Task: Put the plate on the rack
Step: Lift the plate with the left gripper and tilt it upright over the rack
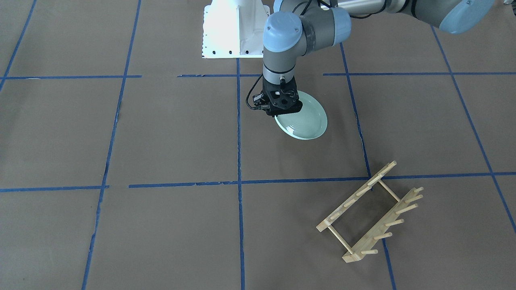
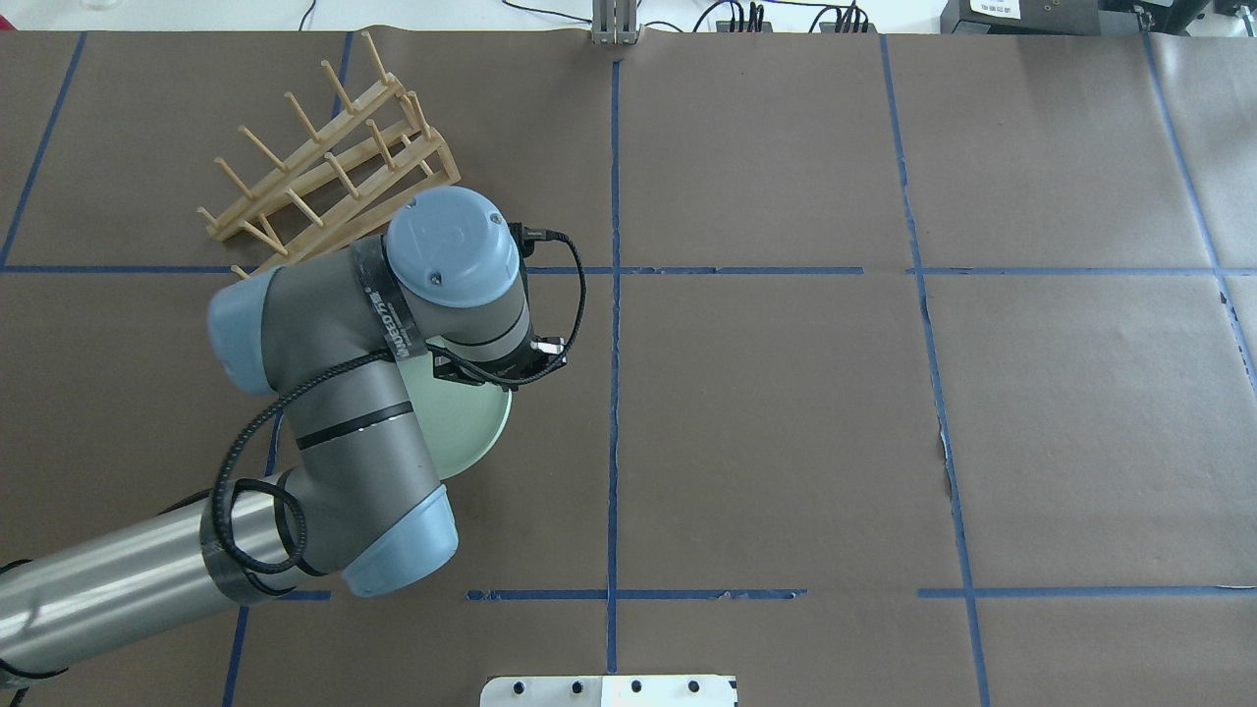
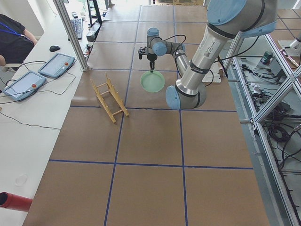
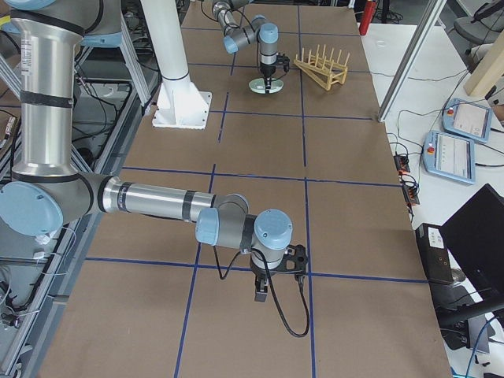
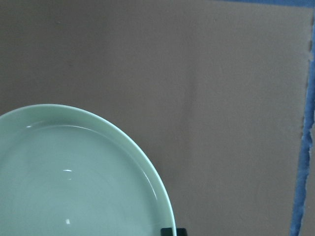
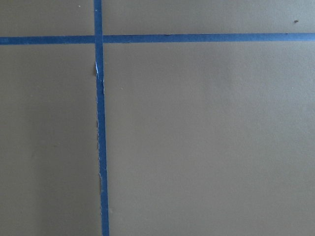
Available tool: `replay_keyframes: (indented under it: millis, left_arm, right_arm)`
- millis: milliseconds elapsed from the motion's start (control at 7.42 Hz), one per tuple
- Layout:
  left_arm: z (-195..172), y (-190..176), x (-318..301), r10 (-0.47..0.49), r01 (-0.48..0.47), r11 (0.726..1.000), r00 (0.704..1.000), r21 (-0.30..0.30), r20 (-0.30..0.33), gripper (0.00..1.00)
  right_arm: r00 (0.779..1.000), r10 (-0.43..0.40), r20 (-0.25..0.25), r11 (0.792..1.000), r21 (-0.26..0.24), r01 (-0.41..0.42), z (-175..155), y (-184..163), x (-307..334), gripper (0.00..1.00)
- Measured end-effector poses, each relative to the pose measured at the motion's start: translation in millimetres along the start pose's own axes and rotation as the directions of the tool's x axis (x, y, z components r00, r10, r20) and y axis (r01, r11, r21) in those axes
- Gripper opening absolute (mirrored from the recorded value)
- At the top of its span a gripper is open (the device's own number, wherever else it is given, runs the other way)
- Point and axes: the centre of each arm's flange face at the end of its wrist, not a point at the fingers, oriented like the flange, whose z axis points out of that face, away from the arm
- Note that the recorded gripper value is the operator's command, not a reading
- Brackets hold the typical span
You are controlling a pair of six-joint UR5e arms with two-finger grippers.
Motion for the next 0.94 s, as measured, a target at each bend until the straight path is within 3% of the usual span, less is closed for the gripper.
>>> replay_keyframes:
  millis: [135, 404, 674, 943]
  left_arm:
    - [-47, -14, -14, -0.026, 0.027, 0.999, 0.999, 0.041, -0.026, 0.0]
    - [-147, -53, -51, -0.068, 0.089, 0.988, 0.984, 0.125, -0.165, 0.0]
    - [-228, -95, -97, -0.05, 0.122, 0.977, 0.929, 0.176, -0.367, 0.0]
    - [-259, -119, -154, 0.014, 0.127, 0.963, 0.855, 0.236, -0.518, 0.0]
  right_arm:
    - [1.0, 0.0, 0.0, 1.0, 0.0, 0.0, 0, 0, 0, 1.0]
    - [1.0, 0.0, 0.0, 1.0, 0.0, 0.0, 0, 0, 0, 1.0]
    - [1.0, 0.0, 0.0, 1.0, 0.0, 0.0, 0, 0, 0, 1.0]
    - [1.0, 0.0, 0.0, 1.0, 0.0, 0.0, 0, 0, 0, 1.0]
